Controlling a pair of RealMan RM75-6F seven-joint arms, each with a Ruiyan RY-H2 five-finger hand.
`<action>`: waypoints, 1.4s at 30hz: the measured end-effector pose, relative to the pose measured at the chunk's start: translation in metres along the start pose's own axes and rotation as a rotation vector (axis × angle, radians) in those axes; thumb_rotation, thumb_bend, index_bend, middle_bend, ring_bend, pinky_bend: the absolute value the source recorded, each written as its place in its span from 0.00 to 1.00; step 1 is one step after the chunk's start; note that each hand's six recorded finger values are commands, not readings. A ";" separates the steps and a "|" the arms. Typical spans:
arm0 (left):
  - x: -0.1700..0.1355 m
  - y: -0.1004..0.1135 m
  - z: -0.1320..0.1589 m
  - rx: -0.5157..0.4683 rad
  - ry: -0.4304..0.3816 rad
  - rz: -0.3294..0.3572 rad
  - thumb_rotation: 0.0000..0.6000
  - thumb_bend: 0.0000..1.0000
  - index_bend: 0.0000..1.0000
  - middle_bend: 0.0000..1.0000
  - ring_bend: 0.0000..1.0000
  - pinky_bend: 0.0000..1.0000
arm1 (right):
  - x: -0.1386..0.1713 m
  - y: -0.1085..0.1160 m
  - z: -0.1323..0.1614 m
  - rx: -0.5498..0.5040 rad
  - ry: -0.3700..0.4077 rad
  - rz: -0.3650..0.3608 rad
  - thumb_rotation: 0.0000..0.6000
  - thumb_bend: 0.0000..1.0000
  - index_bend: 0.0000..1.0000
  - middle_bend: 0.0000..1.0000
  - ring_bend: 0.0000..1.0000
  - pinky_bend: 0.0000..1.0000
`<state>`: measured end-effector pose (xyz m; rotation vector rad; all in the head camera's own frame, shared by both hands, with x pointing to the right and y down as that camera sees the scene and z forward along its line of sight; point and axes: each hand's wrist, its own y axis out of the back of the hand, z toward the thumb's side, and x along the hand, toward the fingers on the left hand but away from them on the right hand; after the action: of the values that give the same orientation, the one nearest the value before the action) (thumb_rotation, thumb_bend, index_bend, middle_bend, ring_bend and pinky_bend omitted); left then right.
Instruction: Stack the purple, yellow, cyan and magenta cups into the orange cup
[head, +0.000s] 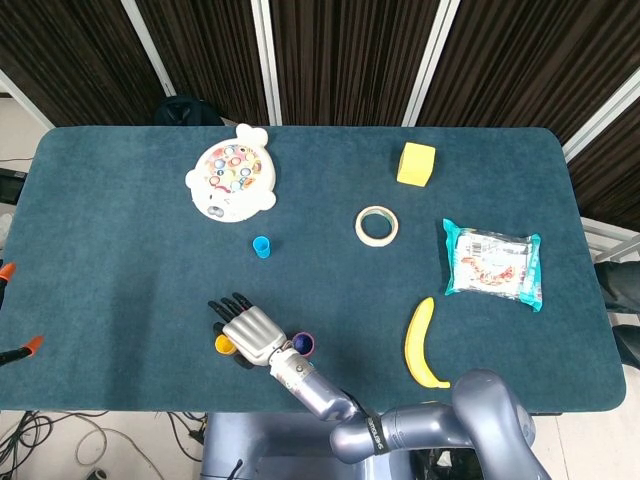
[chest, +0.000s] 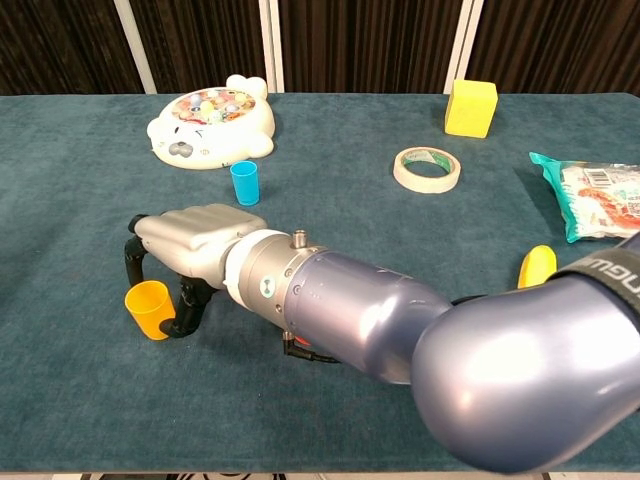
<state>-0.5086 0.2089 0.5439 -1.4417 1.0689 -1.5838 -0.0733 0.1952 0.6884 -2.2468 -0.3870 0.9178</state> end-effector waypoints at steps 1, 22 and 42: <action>0.000 0.000 0.000 0.000 0.000 0.000 1.00 0.00 0.00 0.00 0.00 0.05 | 0.000 0.000 0.000 0.001 -0.001 0.001 1.00 0.40 0.37 0.00 0.01 0.02; 0.000 0.001 -0.001 0.000 0.000 0.003 1.00 0.00 0.00 0.00 0.00 0.05 | 0.002 0.009 -0.001 -0.031 -0.004 -0.012 1.00 0.40 0.47 0.00 0.01 0.04; -0.002 0.001 0.001 0.007 -0.002 0.010 1.00 0.00 0.00 0.00 0.00 0.05 | 0.060 0.076 -0.047 -0.012 -0.047 -0.072 1.00 0.40 0.47 0.00 0.01 0.04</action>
<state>-0.5072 0.2098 0.5419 -1.4307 1.0669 -1.5770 0.0041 0.1470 0.6303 -2.2106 -0.4928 0.9343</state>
